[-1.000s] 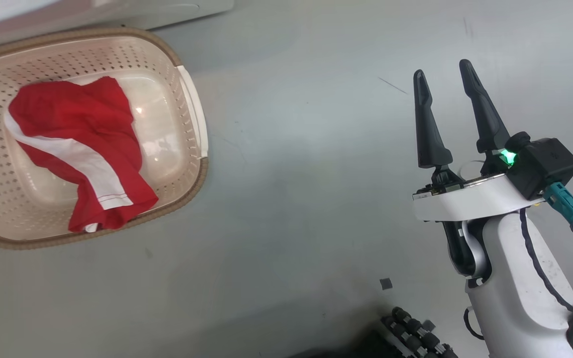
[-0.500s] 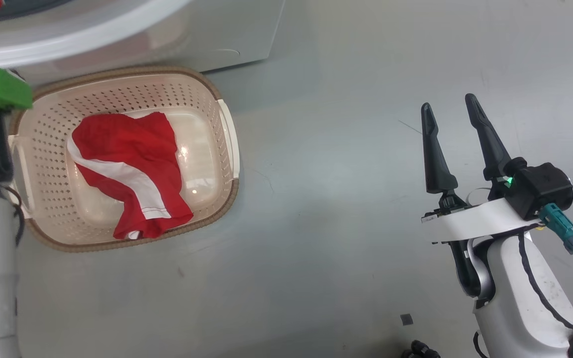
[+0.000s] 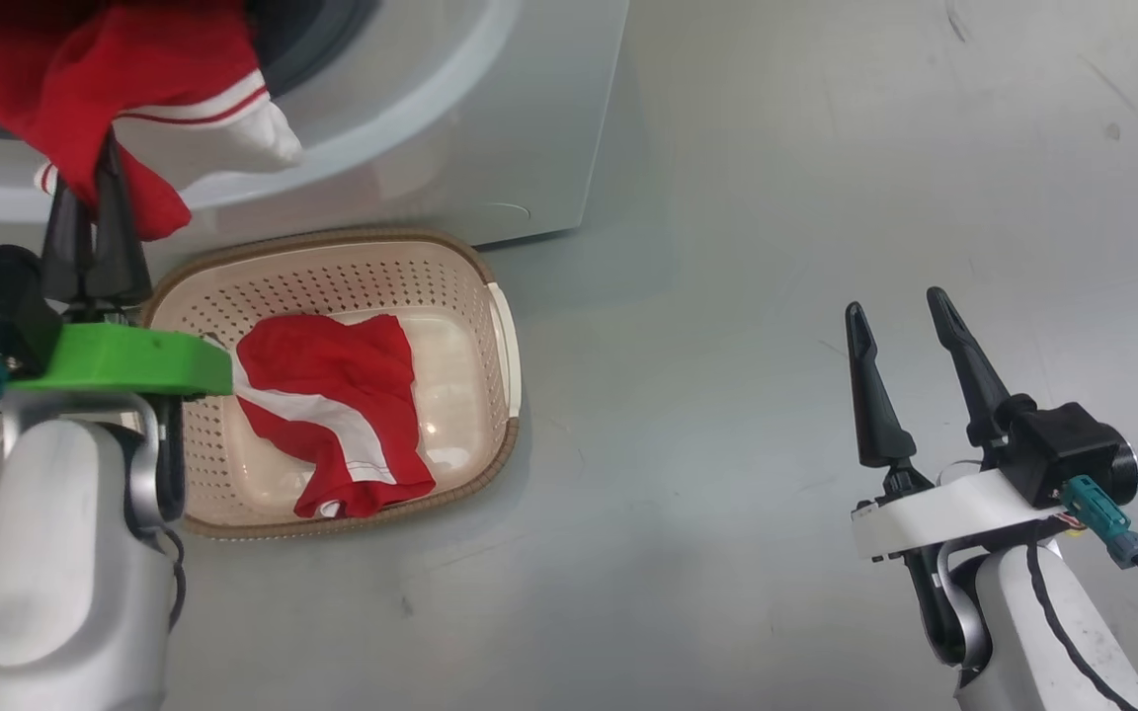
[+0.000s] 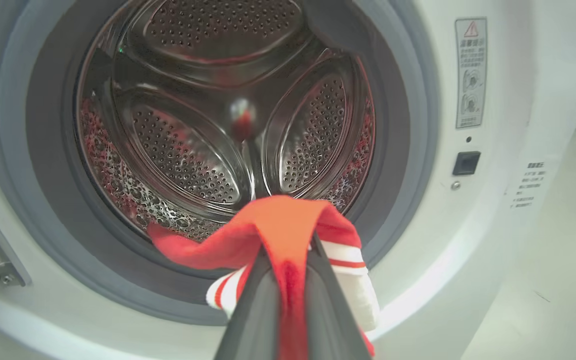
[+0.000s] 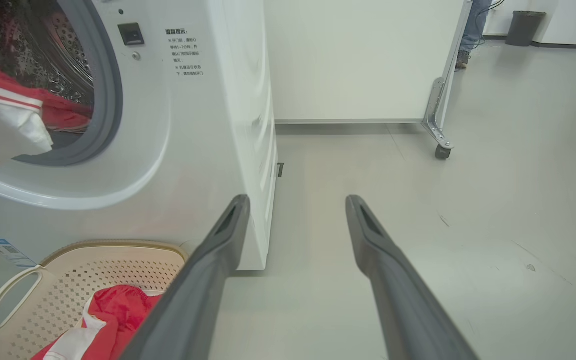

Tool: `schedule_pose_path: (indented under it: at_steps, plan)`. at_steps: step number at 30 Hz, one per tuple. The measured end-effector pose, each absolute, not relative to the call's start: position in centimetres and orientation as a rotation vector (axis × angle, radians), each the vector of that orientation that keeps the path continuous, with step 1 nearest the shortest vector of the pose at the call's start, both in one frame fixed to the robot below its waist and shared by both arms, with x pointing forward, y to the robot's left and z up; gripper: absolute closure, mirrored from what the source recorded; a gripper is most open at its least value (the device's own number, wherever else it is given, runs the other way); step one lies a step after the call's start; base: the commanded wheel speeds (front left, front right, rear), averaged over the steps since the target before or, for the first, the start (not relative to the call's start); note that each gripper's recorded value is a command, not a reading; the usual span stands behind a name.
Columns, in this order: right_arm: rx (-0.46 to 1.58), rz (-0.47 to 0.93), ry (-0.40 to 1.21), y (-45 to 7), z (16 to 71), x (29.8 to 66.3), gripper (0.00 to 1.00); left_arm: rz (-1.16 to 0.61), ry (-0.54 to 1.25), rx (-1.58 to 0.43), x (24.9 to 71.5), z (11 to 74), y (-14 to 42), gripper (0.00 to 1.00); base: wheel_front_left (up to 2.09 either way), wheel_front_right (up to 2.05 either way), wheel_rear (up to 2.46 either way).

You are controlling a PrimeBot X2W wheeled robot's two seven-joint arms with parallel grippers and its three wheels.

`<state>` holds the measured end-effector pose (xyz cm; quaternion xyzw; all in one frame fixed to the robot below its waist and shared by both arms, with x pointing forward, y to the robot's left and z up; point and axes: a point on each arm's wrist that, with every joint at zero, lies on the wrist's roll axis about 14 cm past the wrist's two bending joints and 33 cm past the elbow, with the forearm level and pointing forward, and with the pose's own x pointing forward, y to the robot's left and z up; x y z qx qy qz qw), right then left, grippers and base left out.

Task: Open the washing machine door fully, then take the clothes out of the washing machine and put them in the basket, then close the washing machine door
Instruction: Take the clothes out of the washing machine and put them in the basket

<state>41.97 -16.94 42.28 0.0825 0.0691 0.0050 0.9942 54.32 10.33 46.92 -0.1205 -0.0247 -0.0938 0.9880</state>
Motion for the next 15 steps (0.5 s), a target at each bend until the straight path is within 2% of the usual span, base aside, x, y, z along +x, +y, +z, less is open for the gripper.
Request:
schedule_pose_path:
  at_steps: [9,15]
  plan:
    - [0.163,0.052,0.105,-15.7,43.9,40.8,0.00,-0.225,-0.168,-0.238,50.8,52.3,9.6,1.00,0.00,0.00,0.00]
    - [0.172,0.102,0.087,-14.2,44.7,40.6,0.00,-0.189,-0.179,-0.223,48.6,52.9,11.1,1.00,0.00,0.00,0.00]
